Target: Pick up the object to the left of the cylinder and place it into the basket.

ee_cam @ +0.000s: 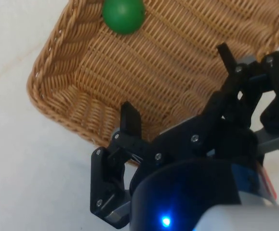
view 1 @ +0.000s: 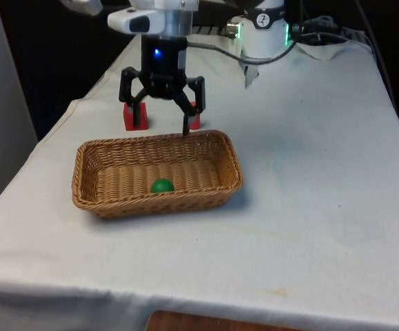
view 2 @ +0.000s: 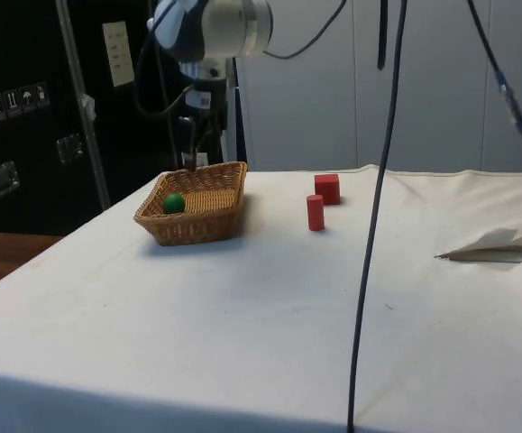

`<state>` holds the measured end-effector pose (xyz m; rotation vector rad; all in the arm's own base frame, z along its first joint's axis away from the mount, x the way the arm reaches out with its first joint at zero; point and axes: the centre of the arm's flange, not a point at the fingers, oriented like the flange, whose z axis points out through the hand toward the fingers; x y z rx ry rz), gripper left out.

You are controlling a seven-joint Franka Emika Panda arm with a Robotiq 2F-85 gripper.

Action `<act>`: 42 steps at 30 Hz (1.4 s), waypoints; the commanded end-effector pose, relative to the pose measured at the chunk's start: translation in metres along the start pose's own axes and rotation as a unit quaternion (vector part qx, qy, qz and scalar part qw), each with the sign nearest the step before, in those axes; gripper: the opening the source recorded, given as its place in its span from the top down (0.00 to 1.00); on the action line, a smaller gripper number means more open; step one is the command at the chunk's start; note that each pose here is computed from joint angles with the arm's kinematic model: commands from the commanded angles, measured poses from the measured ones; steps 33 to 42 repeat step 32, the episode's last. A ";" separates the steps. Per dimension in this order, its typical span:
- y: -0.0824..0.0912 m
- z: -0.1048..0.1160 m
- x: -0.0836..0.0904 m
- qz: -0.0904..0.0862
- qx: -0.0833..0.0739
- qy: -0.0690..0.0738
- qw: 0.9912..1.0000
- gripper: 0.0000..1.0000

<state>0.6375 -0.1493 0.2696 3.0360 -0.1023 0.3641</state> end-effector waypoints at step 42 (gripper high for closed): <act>-0.005 -0.076 0.009 -0.026 -0.014 0.015 0.999 0.00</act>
